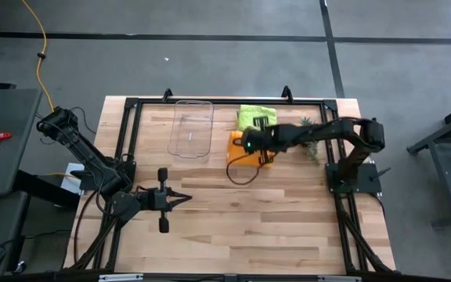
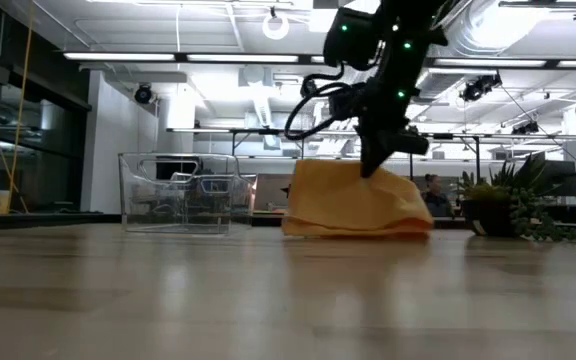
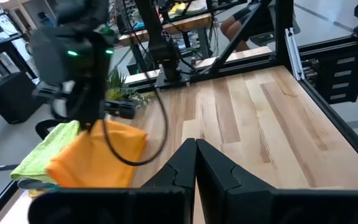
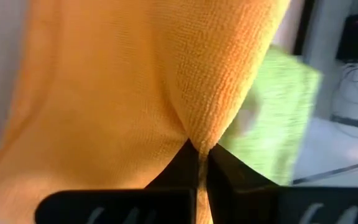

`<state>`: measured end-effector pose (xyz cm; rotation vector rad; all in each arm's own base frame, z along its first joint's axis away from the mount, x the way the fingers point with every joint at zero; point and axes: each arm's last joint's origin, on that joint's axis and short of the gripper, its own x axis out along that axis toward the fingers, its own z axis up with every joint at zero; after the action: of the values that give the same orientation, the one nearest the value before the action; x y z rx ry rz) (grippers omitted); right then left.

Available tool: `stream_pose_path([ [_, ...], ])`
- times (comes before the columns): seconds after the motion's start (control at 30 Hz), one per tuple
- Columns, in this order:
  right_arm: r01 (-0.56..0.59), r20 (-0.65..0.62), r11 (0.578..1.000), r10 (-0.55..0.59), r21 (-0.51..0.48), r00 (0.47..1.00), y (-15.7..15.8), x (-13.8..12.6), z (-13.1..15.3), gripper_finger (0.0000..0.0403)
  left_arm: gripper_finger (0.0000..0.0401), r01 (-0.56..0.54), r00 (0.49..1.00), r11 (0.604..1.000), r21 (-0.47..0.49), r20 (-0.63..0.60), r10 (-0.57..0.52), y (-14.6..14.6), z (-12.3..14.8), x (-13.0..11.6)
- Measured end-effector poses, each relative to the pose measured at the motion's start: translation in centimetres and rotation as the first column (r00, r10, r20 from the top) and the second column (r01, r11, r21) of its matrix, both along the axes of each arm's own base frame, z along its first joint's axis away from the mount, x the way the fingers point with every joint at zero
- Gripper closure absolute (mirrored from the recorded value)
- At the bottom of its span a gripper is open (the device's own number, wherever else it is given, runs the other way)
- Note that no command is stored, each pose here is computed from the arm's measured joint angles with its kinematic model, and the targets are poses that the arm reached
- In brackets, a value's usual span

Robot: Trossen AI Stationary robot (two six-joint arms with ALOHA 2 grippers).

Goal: Fold microfiber towels
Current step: Stack the orange microfiber cloth on the green microfiber cloth

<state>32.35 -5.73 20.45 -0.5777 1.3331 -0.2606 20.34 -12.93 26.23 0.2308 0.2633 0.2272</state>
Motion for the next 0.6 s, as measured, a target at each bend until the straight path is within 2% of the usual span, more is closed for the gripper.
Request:
stream_pose_path([
  [0.3,-0.056,-0.099,0.995,0.048,-0.077,0.994,-5.2,-0.2,3.7,0.0403,0.0401,-0.011,1.0,1.0,0.0,-0.005,0.011,0.5,0.0,0.3],
  [0.6,-0.123,-0.233,0.989,0.1,-0.087,0.967,-8.9,-1.6,6.1,0.0403,0.0401,0.013,1.0,0.999,-0.034,-0.018,-0.014,0.8,-0.1,0.6],
])
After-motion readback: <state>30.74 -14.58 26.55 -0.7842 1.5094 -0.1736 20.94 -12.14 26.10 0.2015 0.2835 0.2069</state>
